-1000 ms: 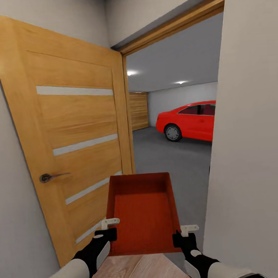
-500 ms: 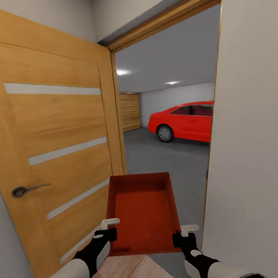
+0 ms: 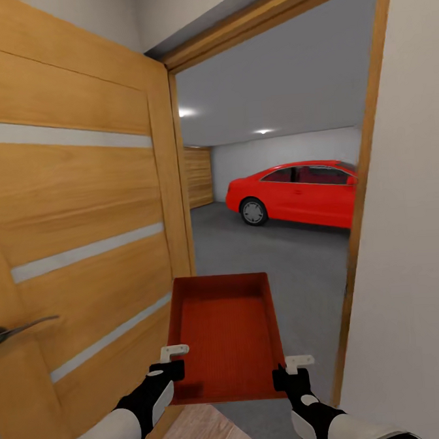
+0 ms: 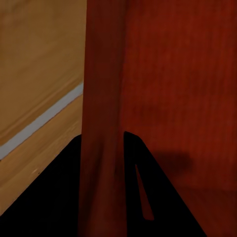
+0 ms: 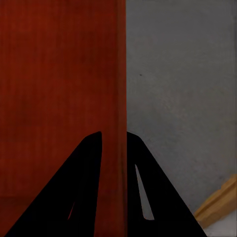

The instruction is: Move the two storage containers from the living room to the garage. In the garage, place one container on the floor and stack the other container on top of it (either order is fine).

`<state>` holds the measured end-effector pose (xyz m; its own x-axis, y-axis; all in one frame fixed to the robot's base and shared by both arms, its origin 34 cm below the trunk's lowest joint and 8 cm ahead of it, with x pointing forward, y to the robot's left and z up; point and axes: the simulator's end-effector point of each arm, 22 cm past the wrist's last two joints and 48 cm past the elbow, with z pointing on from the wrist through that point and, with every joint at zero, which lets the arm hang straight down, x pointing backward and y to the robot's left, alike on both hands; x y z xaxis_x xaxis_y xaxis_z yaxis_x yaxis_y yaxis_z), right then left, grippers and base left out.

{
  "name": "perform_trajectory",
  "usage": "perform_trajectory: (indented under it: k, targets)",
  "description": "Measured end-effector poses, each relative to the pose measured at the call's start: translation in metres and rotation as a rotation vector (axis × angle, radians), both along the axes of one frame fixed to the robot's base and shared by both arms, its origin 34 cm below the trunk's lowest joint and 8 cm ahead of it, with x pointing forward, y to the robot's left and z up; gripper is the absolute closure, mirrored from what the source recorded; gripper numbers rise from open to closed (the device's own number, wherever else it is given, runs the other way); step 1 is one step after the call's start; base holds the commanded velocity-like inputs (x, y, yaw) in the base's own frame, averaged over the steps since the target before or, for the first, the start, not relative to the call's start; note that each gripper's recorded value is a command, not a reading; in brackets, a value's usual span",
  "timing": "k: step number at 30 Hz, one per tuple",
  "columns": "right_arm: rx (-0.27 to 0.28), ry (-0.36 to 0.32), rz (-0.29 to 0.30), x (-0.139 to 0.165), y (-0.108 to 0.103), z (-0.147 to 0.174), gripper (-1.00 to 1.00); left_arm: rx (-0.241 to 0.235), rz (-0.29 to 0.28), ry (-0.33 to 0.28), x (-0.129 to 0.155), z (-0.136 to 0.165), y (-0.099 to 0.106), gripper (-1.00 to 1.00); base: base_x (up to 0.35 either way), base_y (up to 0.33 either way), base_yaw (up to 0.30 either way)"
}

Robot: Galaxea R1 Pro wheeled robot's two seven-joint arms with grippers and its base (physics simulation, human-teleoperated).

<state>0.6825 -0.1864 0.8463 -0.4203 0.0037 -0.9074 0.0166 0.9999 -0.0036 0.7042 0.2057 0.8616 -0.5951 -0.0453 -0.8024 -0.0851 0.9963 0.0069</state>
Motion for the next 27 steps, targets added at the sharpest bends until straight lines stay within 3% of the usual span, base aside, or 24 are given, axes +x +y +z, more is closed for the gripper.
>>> perform_trajectory:
  k: [6,15,27]
  targets:
    - [0.0,0.0,0.0,0.0001,-0.0001,0.0,1.0,0.0,0.0,0.0,0.0,0.0,-0.0001,1.0,0.308,0.19,-0.055]
    - [-0.001,-0.001,0.0,0.0002,-0.0004,0.0002,1.0,-0.001,0.0,-0.001,0.0,0.0,-0.0004,1.0,0.298,0.178,-0.254]
    - [-0.002,-0.002,0.001,0.001,-0.0005,0.0005,1.0,-0.002,0.001,-0.002,0.0005,-0.0002,-0.0005,1.0,0.044,0.023,-0.282]
